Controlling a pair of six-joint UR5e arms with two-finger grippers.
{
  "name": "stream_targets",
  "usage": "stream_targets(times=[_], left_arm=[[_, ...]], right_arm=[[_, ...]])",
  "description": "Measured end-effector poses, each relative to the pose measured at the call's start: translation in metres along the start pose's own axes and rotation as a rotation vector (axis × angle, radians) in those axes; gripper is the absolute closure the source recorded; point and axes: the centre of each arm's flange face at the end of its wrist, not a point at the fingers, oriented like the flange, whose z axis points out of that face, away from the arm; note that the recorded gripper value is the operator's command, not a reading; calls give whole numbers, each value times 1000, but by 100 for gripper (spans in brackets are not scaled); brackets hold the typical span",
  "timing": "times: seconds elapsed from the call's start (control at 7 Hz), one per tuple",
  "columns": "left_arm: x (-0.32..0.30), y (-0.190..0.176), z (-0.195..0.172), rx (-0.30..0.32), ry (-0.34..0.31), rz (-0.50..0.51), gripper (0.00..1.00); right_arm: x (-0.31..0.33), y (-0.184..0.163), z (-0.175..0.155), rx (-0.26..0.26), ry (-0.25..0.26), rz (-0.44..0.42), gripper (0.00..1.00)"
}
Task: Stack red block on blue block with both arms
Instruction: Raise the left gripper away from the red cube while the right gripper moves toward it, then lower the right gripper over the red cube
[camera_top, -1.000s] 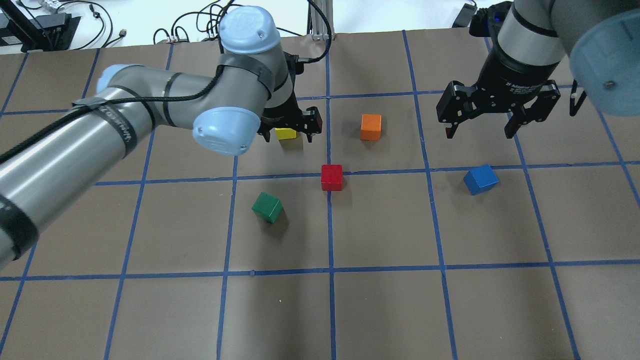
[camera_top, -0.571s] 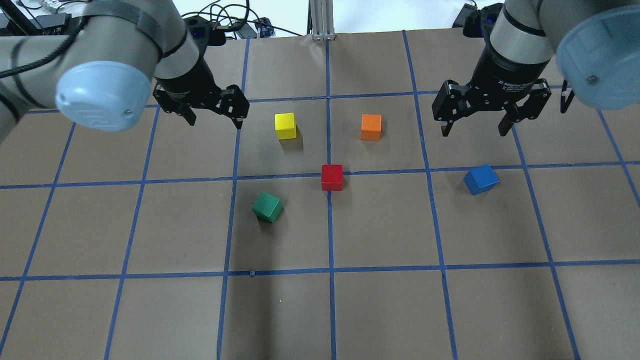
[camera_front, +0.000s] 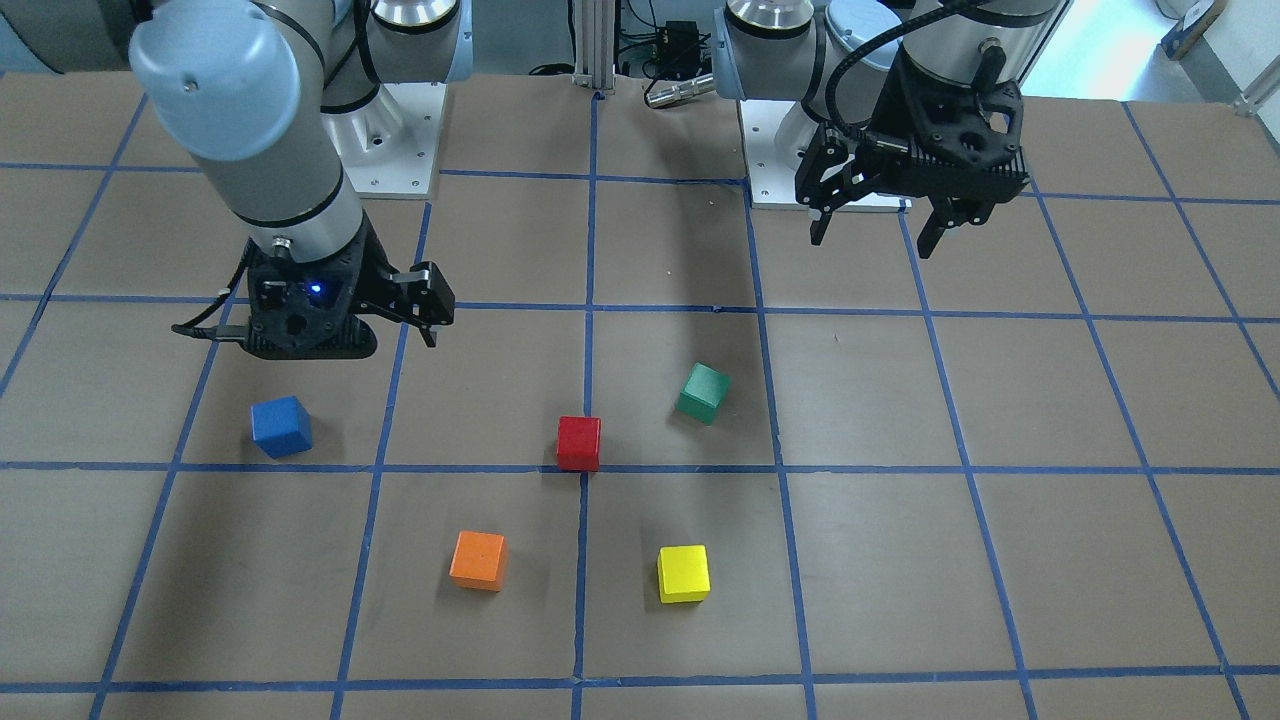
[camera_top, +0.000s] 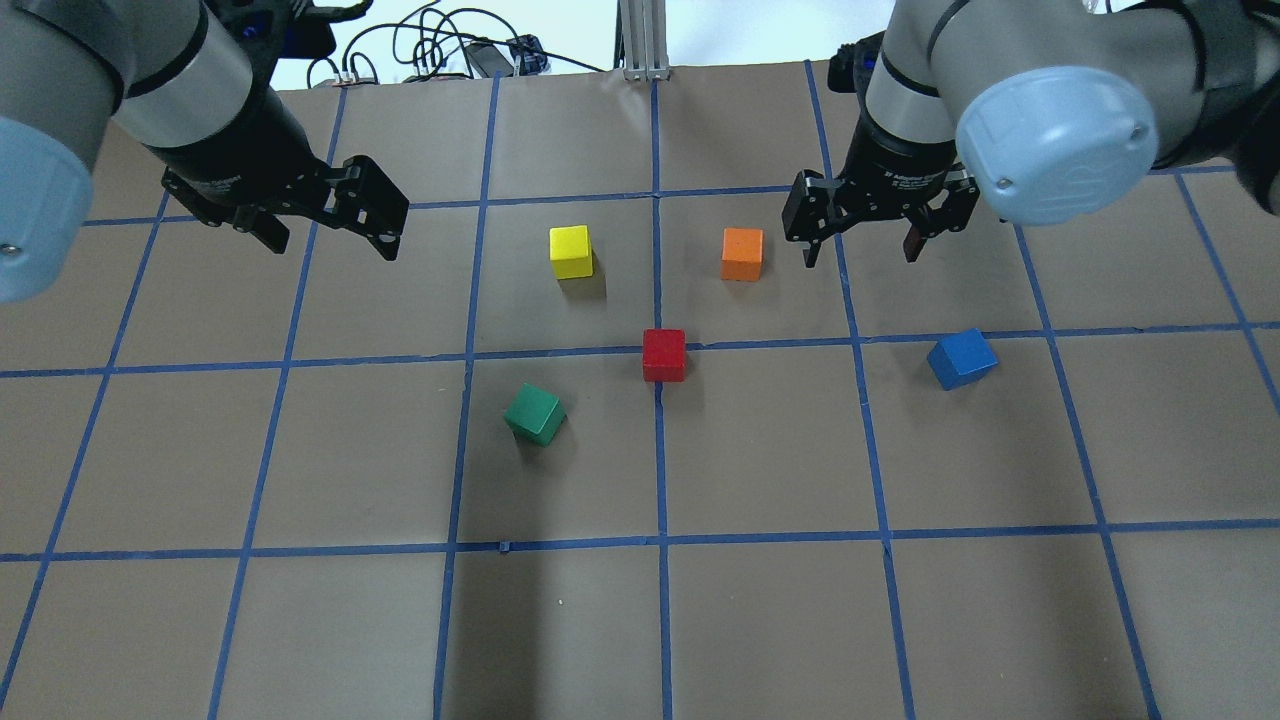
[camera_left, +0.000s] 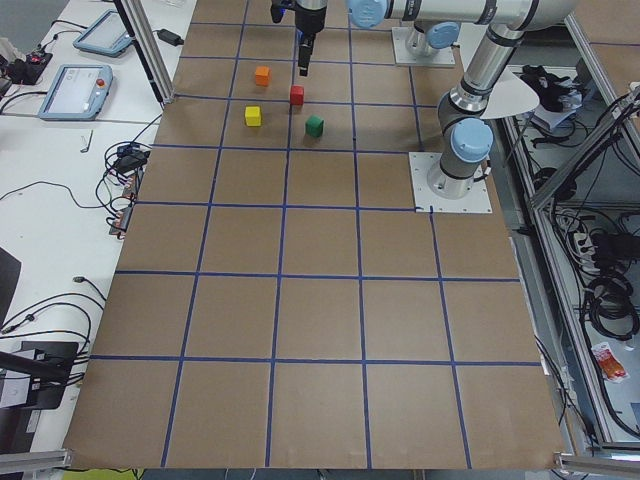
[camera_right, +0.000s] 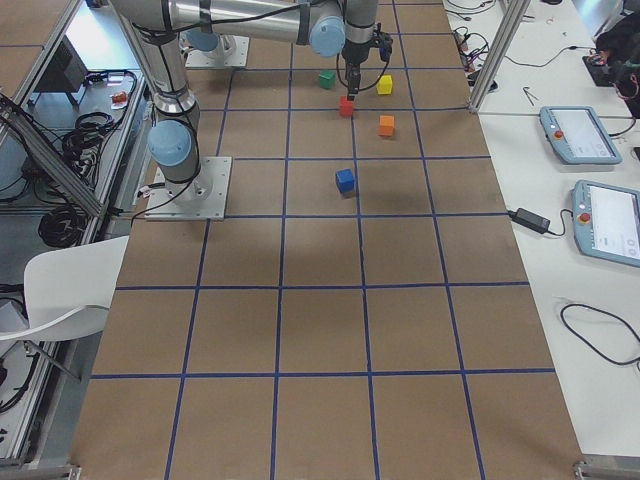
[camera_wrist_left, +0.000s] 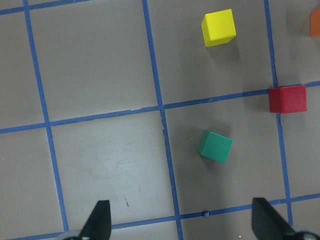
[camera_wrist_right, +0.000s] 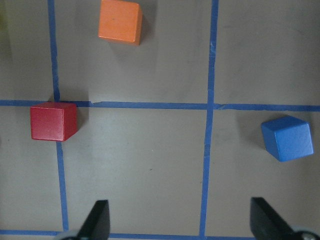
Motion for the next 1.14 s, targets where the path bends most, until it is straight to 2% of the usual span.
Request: stream_targets(times=[0.43, 0.71, 1.14], left_arm=[[-5, -14, -12, -43, -21, -73, 0], [-5, -15, -10, -69, -16, -77, 0], [-6, -12, -8, -82, 0, -75, 0]], right_arm=[[-61, -18, 43, 36, -5, -2, 0], [-108, -22, 78, 52, -10, 21, 0], [-136, -27, 116, 51, -10, 25, 0]])
